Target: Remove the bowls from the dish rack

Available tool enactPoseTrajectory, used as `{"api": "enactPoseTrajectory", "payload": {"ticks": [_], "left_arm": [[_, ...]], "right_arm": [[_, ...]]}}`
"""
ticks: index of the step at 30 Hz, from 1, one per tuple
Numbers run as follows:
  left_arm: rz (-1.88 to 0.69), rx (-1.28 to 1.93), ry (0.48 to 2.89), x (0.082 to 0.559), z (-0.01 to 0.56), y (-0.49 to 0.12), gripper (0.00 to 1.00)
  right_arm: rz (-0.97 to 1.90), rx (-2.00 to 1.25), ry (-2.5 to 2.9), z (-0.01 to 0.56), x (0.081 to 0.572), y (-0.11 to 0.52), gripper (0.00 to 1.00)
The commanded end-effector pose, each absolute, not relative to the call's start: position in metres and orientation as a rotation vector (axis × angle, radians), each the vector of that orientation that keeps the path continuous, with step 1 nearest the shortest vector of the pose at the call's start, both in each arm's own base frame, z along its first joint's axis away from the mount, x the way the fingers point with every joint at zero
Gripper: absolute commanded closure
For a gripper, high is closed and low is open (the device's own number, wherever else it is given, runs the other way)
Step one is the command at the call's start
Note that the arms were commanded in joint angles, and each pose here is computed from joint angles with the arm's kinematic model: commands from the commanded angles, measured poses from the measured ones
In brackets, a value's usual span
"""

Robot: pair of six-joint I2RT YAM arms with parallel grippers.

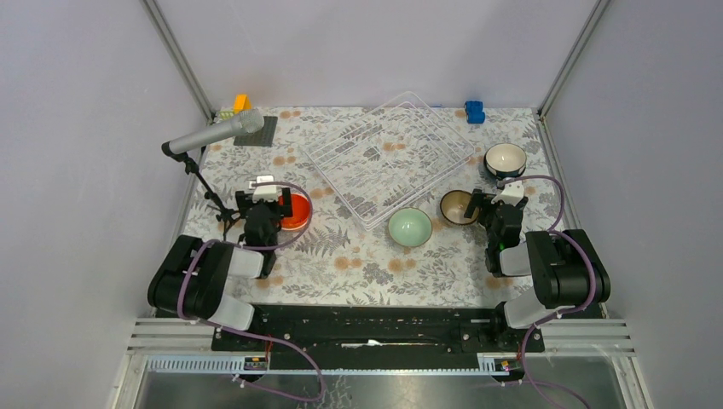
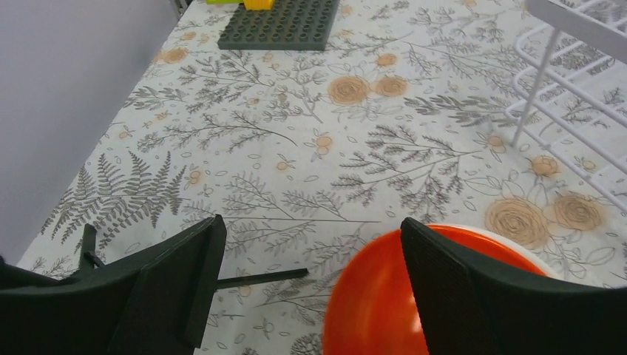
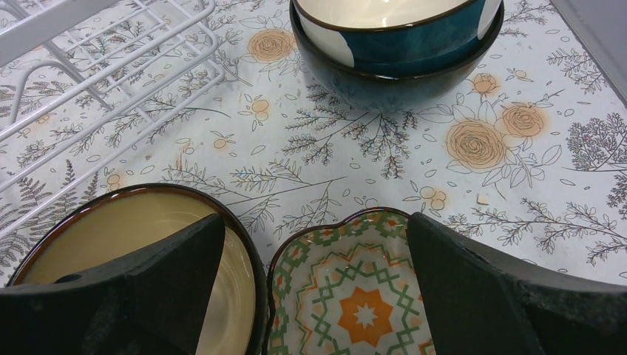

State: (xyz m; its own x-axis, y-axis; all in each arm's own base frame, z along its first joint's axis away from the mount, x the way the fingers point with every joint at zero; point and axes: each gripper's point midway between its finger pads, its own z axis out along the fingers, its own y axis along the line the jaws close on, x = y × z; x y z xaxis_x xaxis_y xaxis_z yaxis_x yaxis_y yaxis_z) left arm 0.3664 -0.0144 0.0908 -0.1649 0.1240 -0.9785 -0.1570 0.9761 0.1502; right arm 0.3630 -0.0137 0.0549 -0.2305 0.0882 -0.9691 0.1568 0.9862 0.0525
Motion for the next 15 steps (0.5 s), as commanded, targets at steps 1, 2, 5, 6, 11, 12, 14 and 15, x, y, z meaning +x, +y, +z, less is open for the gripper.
{"api": "enactPoseTrajectory", "payload": {"ticks": [1,2,5,6,11,12,14,15], "left_arm": [[0.050,-0.040,1.597,0.369,0.107,-0.015,0.08],[0.051,-0.039,1.586,0.371,0.107,-0.013,0.08],[0.046,-0.035,1.606,0.372,0.104,-0.014,0.04],[0.047,-0.072,1.612,0.370,0.103,-0.011,0.01],[0.052,-0.105,1.630,0.376,0.101,-0.006,0.01],[0.054,-0.102,1.628,0.376,0.101,-0.006,0.01],[0.055,-0.106,1.631,0.375,0.101,-0.006,0.01],[0.054,-0.106,1.628,0.376,0.101,-0.006,0.01]], "right_arm": [[-0.111,0.209,1.740,0.072,0.373,-0.025,0.00],[-0.111,0.210,1.741,0.072,0.373,-0.025,0.00],[-0.111,0.210,1.742,0.071,0.373,-0.025,0.00],[-0.112,0.210,1.742,0.072,0.373,-0.025,0.00],[-0.111,0.211,1.740,0.072,0.373,-0.025,0.00],[-0.111,0.210,1.740,0.072,0.373,-0.025,0.00],[-0.111,0.209,1.740,0.072,0.373,-0.025,0.00],[-0.111,0.209,1.740,0.072,0.373,-0.025,0.00]]}}
